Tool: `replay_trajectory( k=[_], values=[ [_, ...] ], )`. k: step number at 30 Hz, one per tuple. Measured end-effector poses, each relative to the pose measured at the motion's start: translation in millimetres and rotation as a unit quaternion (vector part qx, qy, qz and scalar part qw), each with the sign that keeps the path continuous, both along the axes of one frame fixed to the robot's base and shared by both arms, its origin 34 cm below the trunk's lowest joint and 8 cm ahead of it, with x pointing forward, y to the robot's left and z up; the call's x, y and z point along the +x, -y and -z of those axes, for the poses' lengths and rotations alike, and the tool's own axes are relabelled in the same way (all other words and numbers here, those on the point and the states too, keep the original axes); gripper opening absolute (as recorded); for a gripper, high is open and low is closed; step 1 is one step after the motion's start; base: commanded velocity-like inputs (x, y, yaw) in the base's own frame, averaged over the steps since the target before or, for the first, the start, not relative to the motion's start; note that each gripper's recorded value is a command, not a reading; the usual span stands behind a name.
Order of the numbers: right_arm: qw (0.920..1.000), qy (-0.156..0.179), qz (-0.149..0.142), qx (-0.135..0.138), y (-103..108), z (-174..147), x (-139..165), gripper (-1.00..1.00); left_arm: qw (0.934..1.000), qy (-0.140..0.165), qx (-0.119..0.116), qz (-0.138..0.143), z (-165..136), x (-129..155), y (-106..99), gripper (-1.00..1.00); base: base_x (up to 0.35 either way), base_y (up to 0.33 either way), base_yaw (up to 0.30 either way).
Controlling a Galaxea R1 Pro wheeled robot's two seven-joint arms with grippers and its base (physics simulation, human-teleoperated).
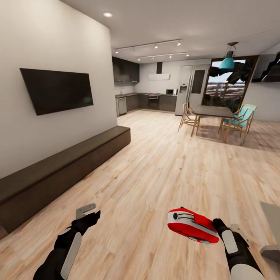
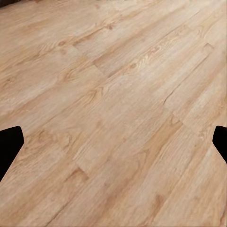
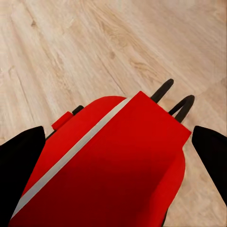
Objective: Turn on the radio receiver that's on the table in the living room.
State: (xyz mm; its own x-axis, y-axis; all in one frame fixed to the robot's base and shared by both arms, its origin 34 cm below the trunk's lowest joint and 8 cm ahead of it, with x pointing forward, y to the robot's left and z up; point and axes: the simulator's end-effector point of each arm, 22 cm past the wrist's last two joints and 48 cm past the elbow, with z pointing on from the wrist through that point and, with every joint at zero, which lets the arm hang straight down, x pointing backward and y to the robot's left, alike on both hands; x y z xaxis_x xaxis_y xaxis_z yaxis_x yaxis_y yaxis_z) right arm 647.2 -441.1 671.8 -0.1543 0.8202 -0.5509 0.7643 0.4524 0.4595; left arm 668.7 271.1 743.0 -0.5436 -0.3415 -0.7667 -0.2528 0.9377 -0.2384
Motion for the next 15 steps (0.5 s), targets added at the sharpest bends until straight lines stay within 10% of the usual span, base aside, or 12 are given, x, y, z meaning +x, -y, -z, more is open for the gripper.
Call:
replay_trajectory(
  k=[8,15],
  values=[
    [0.9884,0.024,-0.135,-0.066,-34.5,-18.0,32.9,-1.00,1.0000,0.000,-0.002,-0.001,0.0,0.0,-0.2,1.00,0.034,0.000,0.000],
    [0.9868,-0.009,-0.159,-0.030,-72.8,20.1,10.8,-1.00,0.9999,-0.003,-0.013,0.001,7.4,-2.6,15.7,1.00,0.000,0.000,0.000]
  ],
)
